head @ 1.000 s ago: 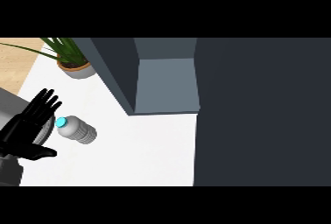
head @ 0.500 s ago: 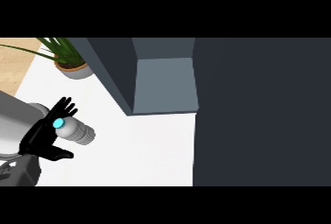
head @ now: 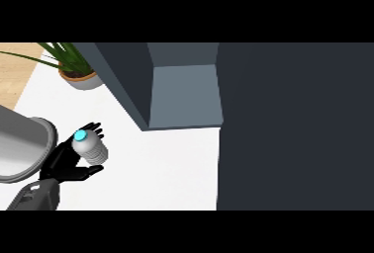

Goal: Pick up the bottled water, place it into the cabinet and close the cabinet

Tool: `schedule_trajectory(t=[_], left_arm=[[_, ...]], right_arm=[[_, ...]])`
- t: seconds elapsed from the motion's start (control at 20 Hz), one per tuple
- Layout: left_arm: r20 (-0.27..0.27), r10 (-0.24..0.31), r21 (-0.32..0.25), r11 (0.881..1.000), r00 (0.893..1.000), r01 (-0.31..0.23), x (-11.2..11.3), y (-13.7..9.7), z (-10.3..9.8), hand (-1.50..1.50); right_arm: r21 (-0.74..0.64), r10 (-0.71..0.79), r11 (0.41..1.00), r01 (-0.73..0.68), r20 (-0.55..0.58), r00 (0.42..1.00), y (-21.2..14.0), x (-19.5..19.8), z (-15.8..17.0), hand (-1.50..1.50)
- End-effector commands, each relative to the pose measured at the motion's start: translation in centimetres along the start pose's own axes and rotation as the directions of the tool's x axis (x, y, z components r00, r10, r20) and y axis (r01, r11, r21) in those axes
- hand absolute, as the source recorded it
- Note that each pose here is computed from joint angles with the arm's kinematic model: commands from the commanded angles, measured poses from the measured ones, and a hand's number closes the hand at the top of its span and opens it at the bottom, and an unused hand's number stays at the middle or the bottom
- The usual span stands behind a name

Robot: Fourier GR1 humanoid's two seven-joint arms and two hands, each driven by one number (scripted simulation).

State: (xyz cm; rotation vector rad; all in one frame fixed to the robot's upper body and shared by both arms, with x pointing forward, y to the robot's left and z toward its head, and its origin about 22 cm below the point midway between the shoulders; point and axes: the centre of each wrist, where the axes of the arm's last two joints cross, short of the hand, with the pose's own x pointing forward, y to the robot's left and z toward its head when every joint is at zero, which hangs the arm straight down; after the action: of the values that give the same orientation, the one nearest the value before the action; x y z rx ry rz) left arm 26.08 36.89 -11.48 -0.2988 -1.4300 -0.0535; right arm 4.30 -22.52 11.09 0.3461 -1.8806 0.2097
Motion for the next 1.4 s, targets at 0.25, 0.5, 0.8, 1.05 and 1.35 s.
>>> schedule_trajectory(t=[0.25, 0.5, 0.8, 1.05, 1.35], left_arm=[[0.097, -0.097, -0.081, 0.991, 0.991, 0.105, -0.4, -0.4, -0.5, 1.50], [0.243, -0.222, -0.034, 0.971, 0.944, 0.237, -2.4, -2.1, 0.2, 1.50], [0.260, -0.274, 0.124, 0.960, 0.926, 0.249, -7.8, -8.4, 1.7, 1.50], [0.289, -0.229, 0.147, 0.970, 0.930, 0.193, -8.1, -11.4, 0.2, 1.50], [0.303, -0.162, 0.078, 0.986, 0.939, 0.145, -6.6, -14.8, -3.2, 1.50]], right_arm=[[0.013, 0.024, 1.000, -0.024, 0.050, 0.998, 0.8, 2.9, -0.3, -1.50], [0.009, 0.015, 1.000, -0.016, 0.044, 0.999, 0.5, 2.7, 0.2, -1.50], [-0.006, 0.025, 1.000, -0.025, 0.020, 0.999, 0.5, 3.5, 0.7, -1.50], [-0.034, 0.016, 0.999, -0.015, 0.009, 1.000, 0.6, 2.1, 0.8, -1.50], [-0.031, 0.022, 0.999, -0.021, 0.020, 1.000, 0.6, 2.4, 0.8, -1.50]])
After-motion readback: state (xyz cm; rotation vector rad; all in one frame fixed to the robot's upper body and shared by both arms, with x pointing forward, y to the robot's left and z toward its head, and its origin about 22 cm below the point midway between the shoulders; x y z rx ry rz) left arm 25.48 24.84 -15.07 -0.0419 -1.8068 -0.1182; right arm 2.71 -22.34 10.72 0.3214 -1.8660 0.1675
